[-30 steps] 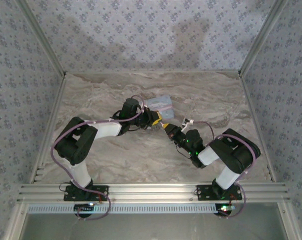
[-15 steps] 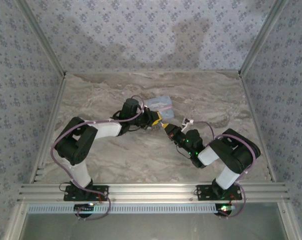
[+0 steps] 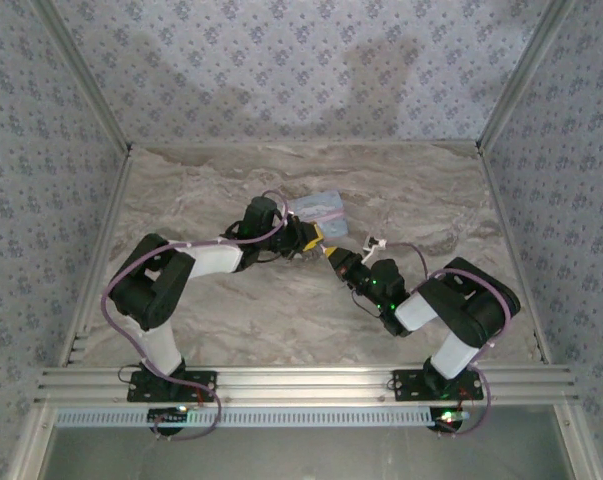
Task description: Unlock a padlock with a key
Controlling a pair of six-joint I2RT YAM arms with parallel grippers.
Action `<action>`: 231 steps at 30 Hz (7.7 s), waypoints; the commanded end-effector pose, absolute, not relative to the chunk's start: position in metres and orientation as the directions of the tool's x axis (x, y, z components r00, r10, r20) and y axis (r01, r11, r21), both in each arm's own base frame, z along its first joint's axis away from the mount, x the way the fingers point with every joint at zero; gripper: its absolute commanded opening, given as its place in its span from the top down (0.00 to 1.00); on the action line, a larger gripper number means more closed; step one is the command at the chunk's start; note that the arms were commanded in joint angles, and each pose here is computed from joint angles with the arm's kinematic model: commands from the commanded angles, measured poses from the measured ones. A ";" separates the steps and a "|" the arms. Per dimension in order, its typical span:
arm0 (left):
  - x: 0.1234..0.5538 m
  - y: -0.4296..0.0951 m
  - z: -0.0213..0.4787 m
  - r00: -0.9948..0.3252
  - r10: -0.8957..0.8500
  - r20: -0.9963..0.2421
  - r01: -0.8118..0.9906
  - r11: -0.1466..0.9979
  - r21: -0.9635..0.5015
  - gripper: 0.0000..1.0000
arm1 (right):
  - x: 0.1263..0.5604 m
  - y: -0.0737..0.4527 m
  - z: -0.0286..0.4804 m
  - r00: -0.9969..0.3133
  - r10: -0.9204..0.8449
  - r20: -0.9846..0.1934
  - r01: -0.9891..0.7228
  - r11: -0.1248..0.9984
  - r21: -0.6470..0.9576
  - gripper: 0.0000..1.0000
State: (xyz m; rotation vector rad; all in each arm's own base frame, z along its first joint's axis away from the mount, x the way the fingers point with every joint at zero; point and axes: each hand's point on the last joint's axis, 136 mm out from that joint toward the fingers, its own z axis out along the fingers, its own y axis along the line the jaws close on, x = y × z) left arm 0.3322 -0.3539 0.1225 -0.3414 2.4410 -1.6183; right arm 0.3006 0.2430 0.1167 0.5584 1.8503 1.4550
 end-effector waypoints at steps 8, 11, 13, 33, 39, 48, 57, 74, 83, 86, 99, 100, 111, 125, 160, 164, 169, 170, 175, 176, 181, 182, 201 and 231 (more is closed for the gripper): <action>0.331 -0.359 0.144 -0.958 -0.278 -0.063 -0.032 0.323 -0.946 1.00 | 0.305 0.243 0.134 -0.631 0.729 -0.265 -0.119 0.246 0.962 1.00; 0.330 -0.360 0.145 -0.959 -0.275 -0.064 -0.029 0.320 -0.947 1.00 | 0.307 0.243 0.134 -0.630 0.731 -0.263 -0.117 0.246 0.962 1.00; 0.330 -0.362 0.147 -0.960 -0.274 -0.065 -0.026 0.315 -0.949 1.00 | 0.309 0.244 0.135 -0.628 0.733 -0.262 -0.118 0.243 0.963 1.00; 0.327 -0.365 0.147 -0.962 -0.266 -0.057 -0.028 0.306 -0.952 1.00 | 0.315 0.236 0.135 -0.597 0.764 -0.246 -0.089 0.242 0.966 1.00; 0.326 -0.367 0.147 -0.963 -0.262 -0.055 -0.028 0.305 -0.952 1.00 | 0.315 0.237 0.137 -0.601 0.758 -0.255 -0.103 0.243 0.964 1.00; 0.326 -0.369 0.148 -0.965 -0.258 -0.052 -0.027 0.297 -0.955 1.00 | 0.316 0.244 0.149 -0.616 0.755 -0.226 -0.126 0.189 0.974 1.00; 0.324 -0.370 0.148 -0.966 -0.252 -0.054 -0.023 0.293 -0.956 1.00 | 0.317 0.249 0.152 -0.628 0.749 -0.209 -0.125 0.168 0.978 1.00; 0.323 -0.370 0.146 -0.966 -0.254 -0.052 -0.025 0.291 -0.956 1.00 | 0.317 0.248 0.162 -0.629 0.763 -0.152 -0.108 0.108 0.988 1.00; 0.328 -0.367 0.152 -0.961 -0.271 -0.055 -0.022 0.272 -0.962 1.00 | 0.308 0.240 0.158 -0.622 0.761 -0.185 -0.120 0.141 0.983 1.00; 0.328 -0.365 0.151 -0.960 -0.274 -0.052 -0.026 0.273 -0.962 1.00 | 0.307 0.240 0.160 -0.626 0.756 -0.189 -0.127 0.140 0.982 1.00; 0.325 -0.367 0.158 -0.964 -0.260 -0.052 -0.014 0.245 -0.969 1.00 | 0.316 0.244 0.156 -0.640 0.763 -0.092 -0.058 0.071 0.996 1.00; 0.325 -0.368 0.158 -0.965 -0.259 -0.053 -0.012 0.243 -0.970 1.00 | 0.318 0.245 0.157 -0.641 0.763 -0.083 -0.055 0.063 0.997 1.00; 0.325 -0.369 0.158 -0.966 -0.253 -0.047 -0.013 0.229 -0.973 1.00 | 0.322 0.240 0.161 -0.612 0.790 0.035 0.012 -0.035 0.999 1.00; 0.321 -0.374 0.158 -0.970 -0.239 -0.042 -0.013 0.223 -0.975 1.00 | 0.329 0.235 0.157 -0.610 0.792 0.022 0.013 -0.018 1.000 1.00; 0.266 -0.415 0.141 -0.995 -0.100 -0.007 -0.017 0.238 -0.971 1.00 | 0.340 0.242 0.144 -0.624 0.780 -0.047 0.018 0.075 0.997 1.00; 0.255 -0.421 0.142 -0.998 -0.063 -0.004 -0.010 0.230 -0.973 1.00 | 0.340 0.245 0.144 -0.632 0.773 -0.058 0.017 0.088 0.996 1.00; 0.248 -0.426 0.145 -0.999 -0.039 -0.009 0.000 0.225 -0.974 1.00 | 0.339 0.246 0.140 -0.637 0.768 -0.068 0.024 0.107 0.994 1.00; 0.247 -0.426 0.147 -0.999 -0.033 -0.011 0.003 0.221 -0.975 1.00 | 0.338 0.247 0.139 -0.639 0.766 -0.069 0.026 0.111 0.993 1.00; 0.244 -0.428 0.151 -1.000 -0.017 -0.014 0.010 0.212 -0.977 1.00 | 0.337 0.246 0.136 -0.639 0.766 -0.067 0.032 0.113 0.993 1.00; 0.244 -0.428 0.151 -1.000 -0.015 -0.010 0.007 0.212 -0.977 1.00 | 0.337 0.246 0.137 -0.642 0.764 -0.067 0.031 0.113 0.993 1.00; 0.247 -0.425 0.148 -1.000 -0.019 0.010 -0.014 0.203 -0.979 1.00 | 0.338 0.247 0.135 -0.644 0.762 -0.065 0.038 0.116 0.992 1.00; 0.246 -0.425 0.150 -1.000 -0.011 0.006 -0.008 0.196 -0.981 1.00 | 0.339 0.246 0.135 -0.644 0.762 -0.065 0.038 0.117 0.992 1.00; 0.283 -0.374 0.120 -0.992 -0.122 -0.015 -0.041 0.443 -0.896 1.00 | 0.310 0.230 0.097 -0.689 0.721 -0.077 0.129 0.227 0.965 0.76; 0.281 -0.370 0.108 -0.995 -0.102 0.000 -0.063 0.614 -0.787 1.00 | 0.235 0.195 0.110 -0.784 0.008 -0.621 -0.270 0.896 0.353 0.61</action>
